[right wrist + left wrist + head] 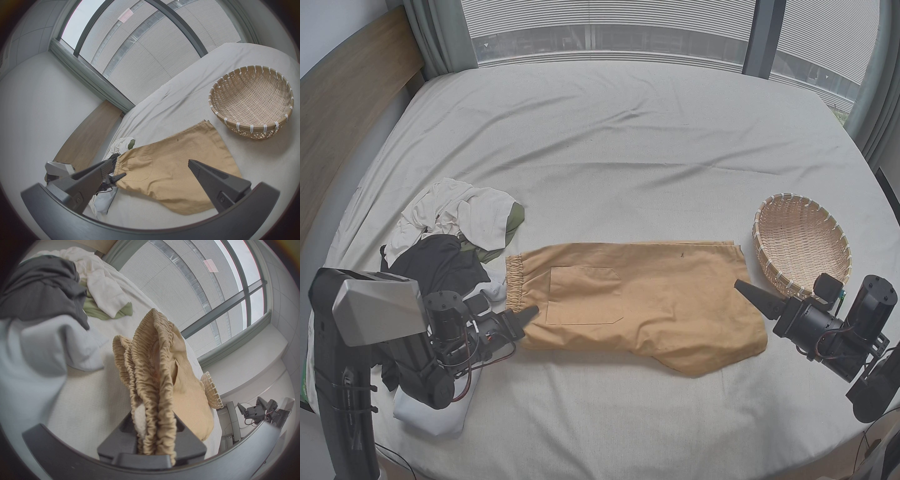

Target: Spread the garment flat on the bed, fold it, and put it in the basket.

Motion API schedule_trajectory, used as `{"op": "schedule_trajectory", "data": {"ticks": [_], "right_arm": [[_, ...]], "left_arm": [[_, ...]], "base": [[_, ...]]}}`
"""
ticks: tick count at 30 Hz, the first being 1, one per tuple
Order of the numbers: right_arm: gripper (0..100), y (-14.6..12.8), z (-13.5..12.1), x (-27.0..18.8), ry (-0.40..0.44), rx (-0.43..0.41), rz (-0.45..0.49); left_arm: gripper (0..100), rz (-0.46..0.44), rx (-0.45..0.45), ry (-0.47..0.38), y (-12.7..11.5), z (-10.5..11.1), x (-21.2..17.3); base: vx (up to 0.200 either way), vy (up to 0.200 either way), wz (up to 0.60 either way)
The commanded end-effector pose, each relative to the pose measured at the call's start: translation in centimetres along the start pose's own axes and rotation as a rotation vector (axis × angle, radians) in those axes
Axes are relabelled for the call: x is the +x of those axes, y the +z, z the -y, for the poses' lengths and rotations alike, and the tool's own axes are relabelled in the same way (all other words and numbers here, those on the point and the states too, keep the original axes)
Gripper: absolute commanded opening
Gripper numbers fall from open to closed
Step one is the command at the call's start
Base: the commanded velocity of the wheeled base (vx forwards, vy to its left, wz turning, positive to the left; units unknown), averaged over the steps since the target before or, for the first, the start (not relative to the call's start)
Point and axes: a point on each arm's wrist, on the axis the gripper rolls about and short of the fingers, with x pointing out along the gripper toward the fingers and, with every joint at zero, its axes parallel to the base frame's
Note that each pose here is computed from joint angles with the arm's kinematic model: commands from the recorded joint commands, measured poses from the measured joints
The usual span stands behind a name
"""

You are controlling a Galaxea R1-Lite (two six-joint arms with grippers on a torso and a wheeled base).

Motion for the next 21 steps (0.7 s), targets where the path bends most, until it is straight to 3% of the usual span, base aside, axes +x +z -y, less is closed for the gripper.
{"op": "schedule_trajectory", "data": {"ticks": [1,5,15,21], "right_arm": [[100,-1.0,0.9,0.5,-0.032,0.013,-0.044],[100,-1.6,1.3,1.2,-0.044,0.021,-0.068],[100,-1.8,1.6,2.1,-0.043,0.023,-0.074],[100,-1.7,1.6,2.1,-0.042,0.025,-0.072]], "left_arm": [[0,0.046,0.013,-0.008,2.0,2.2,-3.4],[0,0.058,0.005,0.018,2.6,2.6,-5.8],[0,0.117,-0.006,0.128,4.3,0.3,-10.4],[0,0.124,0.001,0.115,4.4,0.9,-10.9]], "base": [[0.000,0.000,0.00],[0.000,0.000,0.00],[0.000,0.000,0.00],[0.000,0.000,0.00]]}}
